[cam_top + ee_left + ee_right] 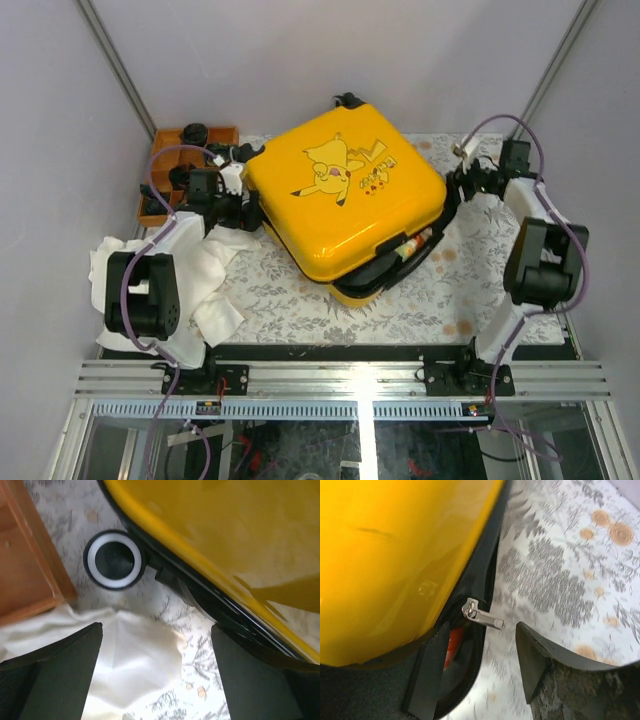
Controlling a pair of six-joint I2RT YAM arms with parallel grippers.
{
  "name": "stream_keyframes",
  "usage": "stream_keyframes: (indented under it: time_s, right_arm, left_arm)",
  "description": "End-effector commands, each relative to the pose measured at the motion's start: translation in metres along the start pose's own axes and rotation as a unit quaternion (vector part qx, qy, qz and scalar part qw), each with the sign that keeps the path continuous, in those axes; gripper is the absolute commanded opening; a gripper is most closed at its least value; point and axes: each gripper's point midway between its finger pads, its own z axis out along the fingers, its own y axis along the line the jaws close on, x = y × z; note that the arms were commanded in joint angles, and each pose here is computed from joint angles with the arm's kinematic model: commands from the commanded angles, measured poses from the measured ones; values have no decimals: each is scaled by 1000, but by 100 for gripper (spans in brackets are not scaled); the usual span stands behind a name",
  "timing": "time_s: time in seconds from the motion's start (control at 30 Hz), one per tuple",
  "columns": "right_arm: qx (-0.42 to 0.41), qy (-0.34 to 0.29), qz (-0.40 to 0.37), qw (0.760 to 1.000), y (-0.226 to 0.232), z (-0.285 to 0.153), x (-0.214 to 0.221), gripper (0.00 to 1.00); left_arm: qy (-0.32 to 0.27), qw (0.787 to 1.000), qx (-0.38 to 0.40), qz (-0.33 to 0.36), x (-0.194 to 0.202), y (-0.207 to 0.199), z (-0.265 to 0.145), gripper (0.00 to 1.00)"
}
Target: Pack the luggage
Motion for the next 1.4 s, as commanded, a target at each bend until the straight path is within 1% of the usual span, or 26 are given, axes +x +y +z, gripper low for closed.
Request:
stream_keyframes:
  time_s: [0.0, 0.1, 0.17, 0.23, 0.3, 0.43, 0.53, 0.67, 0.7, 0.77, 0.87, 0.93, 0.97, 1.0, 1.1, 1.17, 1.23, 1.27, 1.37]
  right_arm:
    - [-187, 45, 16, 981, 150, -34, 40, 64]
    - [-210, 67, -14, 975, 190, -61, 56, 64]
    - [-217, 79, -35, 972, 214, -77, 66, 64]
    - [-220, 87, -52, 970, 235, -89, 78, 65]
    - [-214, 82, -71, 971, 247, -97, 81, 67]
    - [-209, 46, -93, 972, 262, -104, 61, 75]
    - [-191, 28, -92, 977, 260, -111, 35, 80]
    - [-172, 25, -101, 980, 258, -127, 1, 82]
    - [-176, 24, -117, 977, 261, -134, -5, 83]
    - [-191, 25, -155, 969, 275, -148, -12, 85]
    - [-198, 40, -183, 962, 292, -164, -7, 88]
    - [-184, 49, -179, 965, 294, -170, -8, 89]
    - [-164, 45, -171, 970, 288, -171, -19, 89]
    - [-147, 39, -145, 978, 280, -170, -31, 89]
    - [-100, 0, -65, 993, 244, -160, -84, 88]
    - [-66, -30, -15, 997, 209, -150, -123, 87]
    - [-17, -54, 2, 998, 167, -142, -158, 87]
    - [27, -52, 9, 998, 139, -138, -167, 87]
    - [128, -50, 5, 990, 63, -132, -189, 86]
  left_arm:
    - [-75, 985, 109, 113, -59, -77, 36, 90]
    - [-86, 975, 133, 154, -79, -100, 57, 91]
    - [-96, 970, 146, 170, -96, -111, 75, 91]
    - [-119, 963, 166, 174, -132, -124, 87, 92]
    - [-123, 958, 187, 179, -155, -135, 101, 93]
    - [-129, 944, 201, 226, -188, -150, 107, 95]
    - [-139, 952, 174, 212, -202, -130, 89, 96]
    - [-156, 971, 138, 117, -195, -81, 48, 96]
    - [-170, 973, 123, 100, -196, -71, 28, 96]
    - [-167, 978, 96, 80, -178, -56, 7, 97]
    - [-139, 985, 75, 75, -137, -53, -15, 98]
    - [-114, 989, 68, 60, -107, -56, -29, 97]
    - [-104, 991, 63, 49, -93, -57, -35, 97]
    - [-94, 993, 59, 43, -79, -58, -42, 96]
    - [-45, 996, 71, 31, -27, -69, -58, 93]
    - [-5, 993, 97, 63, 10, -86, -64, 90]
    - [23, 989, 110, 95, 40, -99, -68, 88]
    - [30, 987, 116, 103, 50, -106, -68, 87]
    - [38, 986, 125, 104, 64, -117, -62, 84]
